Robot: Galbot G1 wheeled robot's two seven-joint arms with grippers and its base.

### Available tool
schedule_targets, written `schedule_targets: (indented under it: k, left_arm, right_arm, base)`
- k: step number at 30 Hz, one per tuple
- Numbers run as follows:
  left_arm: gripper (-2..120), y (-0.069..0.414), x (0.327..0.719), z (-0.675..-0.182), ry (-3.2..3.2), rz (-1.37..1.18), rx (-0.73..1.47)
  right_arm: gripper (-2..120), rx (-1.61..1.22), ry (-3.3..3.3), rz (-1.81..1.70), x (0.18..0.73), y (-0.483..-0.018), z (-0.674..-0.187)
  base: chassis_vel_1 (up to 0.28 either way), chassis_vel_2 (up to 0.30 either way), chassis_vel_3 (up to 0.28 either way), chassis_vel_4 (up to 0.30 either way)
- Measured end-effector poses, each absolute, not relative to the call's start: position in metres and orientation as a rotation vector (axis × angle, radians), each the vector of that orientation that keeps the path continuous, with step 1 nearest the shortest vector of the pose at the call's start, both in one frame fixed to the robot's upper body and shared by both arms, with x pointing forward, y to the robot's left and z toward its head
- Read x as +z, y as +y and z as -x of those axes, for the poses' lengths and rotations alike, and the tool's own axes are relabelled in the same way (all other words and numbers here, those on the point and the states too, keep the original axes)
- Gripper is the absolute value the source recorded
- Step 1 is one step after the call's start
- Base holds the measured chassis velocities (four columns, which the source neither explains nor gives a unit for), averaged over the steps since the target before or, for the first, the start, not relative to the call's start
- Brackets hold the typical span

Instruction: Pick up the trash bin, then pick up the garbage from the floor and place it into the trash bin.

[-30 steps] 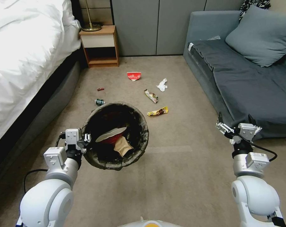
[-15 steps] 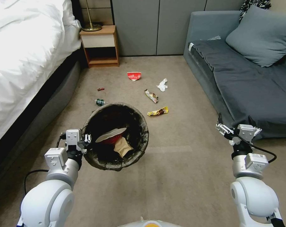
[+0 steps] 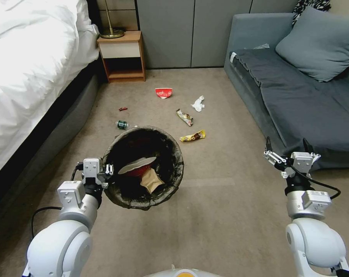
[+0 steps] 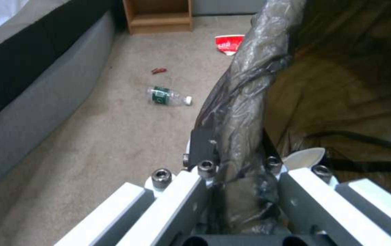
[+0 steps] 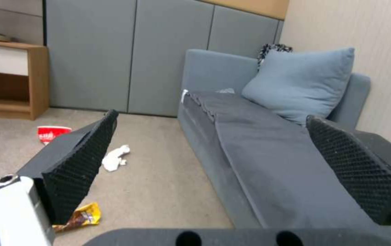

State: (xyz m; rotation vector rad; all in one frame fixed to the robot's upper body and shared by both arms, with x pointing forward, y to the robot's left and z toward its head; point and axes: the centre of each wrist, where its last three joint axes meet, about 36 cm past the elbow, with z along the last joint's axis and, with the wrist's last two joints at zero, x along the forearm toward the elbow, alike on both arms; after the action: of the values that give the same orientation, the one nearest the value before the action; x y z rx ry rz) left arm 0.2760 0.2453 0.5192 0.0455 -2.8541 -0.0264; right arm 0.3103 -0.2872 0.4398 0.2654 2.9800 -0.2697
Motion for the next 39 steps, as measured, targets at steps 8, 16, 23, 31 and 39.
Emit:
schedule_targets:
  k: [8,16,23,31,39]
  left_arm:
    - [0,0.2469,0.5197,-0.2753,-2.854,-0.060,-0.025]
    - [0,0.2473,0.5208,-0.2766,-2.858,-0.063,-0.031]
    - [0,0.2476,0.5196,-0.2777,-2.855,-0.062,-0.031]
    - [0,0.2486,0.5181,-0.2789,-2.853,-0.066,-0.032]
    - [0,0.2482,0.5166,-0.2797,-2.852,-0.065,-0.028]
  right_arm:
    - [100,-0.260,2.974,-0.270,0.4367,-0.2862,-0.3104]
    - [100,-0.264,2.977,-0.280,0.4351,-0.2870,-0.3108]
    - [100,-0.265,2.977,-0.287,0.4337,-0.2873,-0.3108]
    - [100,-0.266,2.977,-0.294,0.4329,-0.2875,-0.3121]
    - [100,-0.272,2.977,-0.295,0.4320,-0.2880,-0.3121]
  base:
    - [-0.098,0.114,0.104,-0.097]
    - [-0.221,0.220,0.207,-0.208]
    - [-0.204,0.194,0.196,-0.205]
    - [-0.183,0.202,0.186,-0.203]
    - [-0.190,0.204,0.206,-0.201]
